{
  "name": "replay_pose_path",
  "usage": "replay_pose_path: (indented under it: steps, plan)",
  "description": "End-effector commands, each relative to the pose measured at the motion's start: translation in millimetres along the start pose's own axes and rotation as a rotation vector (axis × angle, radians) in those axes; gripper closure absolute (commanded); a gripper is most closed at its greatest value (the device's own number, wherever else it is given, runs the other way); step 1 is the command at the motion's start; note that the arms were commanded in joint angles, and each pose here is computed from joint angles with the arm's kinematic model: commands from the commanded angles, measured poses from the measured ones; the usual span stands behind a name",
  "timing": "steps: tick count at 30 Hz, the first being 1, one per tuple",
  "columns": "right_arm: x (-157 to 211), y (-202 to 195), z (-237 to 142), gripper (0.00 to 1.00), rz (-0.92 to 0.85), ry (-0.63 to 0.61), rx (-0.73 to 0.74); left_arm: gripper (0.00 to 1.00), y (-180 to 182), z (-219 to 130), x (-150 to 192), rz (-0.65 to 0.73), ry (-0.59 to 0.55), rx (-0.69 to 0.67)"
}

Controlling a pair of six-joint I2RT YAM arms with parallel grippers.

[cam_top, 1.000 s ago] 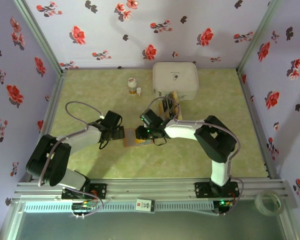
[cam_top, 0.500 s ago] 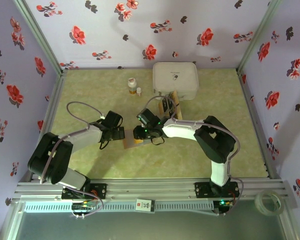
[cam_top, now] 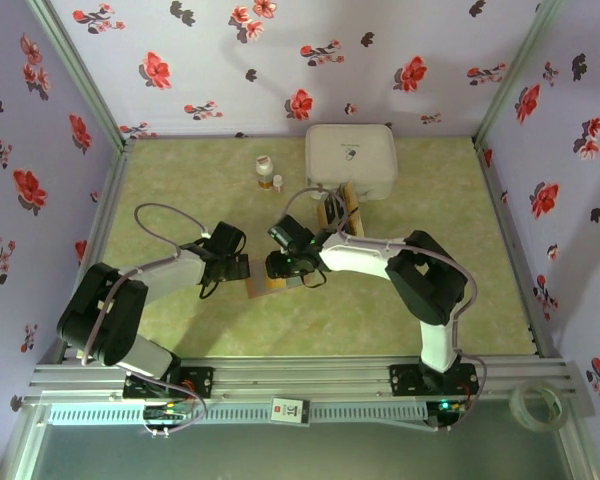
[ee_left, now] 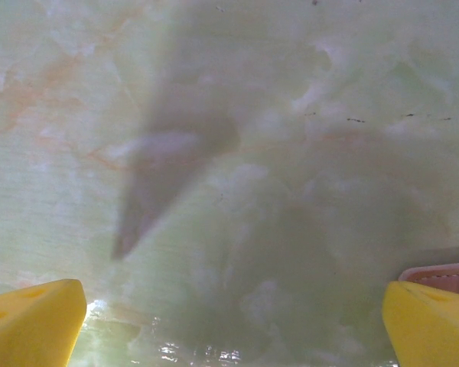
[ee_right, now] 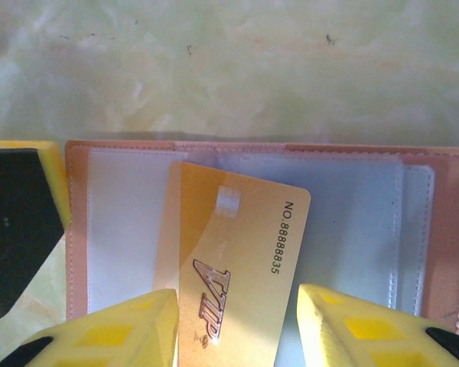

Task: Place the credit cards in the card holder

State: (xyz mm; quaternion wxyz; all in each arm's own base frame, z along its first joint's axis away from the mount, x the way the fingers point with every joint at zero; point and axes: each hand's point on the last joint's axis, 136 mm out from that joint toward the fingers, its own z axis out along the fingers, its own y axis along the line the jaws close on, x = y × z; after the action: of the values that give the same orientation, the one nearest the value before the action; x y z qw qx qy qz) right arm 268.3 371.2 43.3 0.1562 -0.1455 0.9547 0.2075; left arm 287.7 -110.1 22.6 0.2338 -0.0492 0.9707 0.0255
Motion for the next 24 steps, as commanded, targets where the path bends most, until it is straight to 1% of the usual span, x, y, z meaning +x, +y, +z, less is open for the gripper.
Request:
replay_pose_path:
  steps: [1, 3, 4, 7, 11, 24]
  plan:
    - [-18.9, -4.2, -20.5, 0.54, -0.014, -0.048, 0.024, 0.0, -6.1, -1.4, -4.4, -0.012, -0.005, 0.015]
    - [-24.6, -9.4, -23.4, 0.58, 0.005, -0.055, 0.021, 0.0, -5.4, -1.2, -3.7, -0.013, -0.004, 0.012]
    - [-26.4, -11.4, -23.4, 0.63, 0.014, -0.053, 0.014, 0.0, -5.7, -1.1, -4.2, -0.013, -0.005, 0.013]
    - [-32.4, -17.5, -21.0, 0.85, 0.054, -0.05, -0.016, 0.0, -6.4, 0.3, -4.3, -0.017, -0.004, 0.013]
    - [-34.1, -22.2, -12.2, 1.0, 0.074, -0.027, -0.024, 0.0, -8.2, 1.5, -6.4, -0.017, -0.008, 0.016]
    - [-33.5, -25.7, 7.3, 1.0, 0.08, 0.012, -0.012, 0.0, -10.3, 3.3, -8.3, -0.009, -0.008, 0.017]
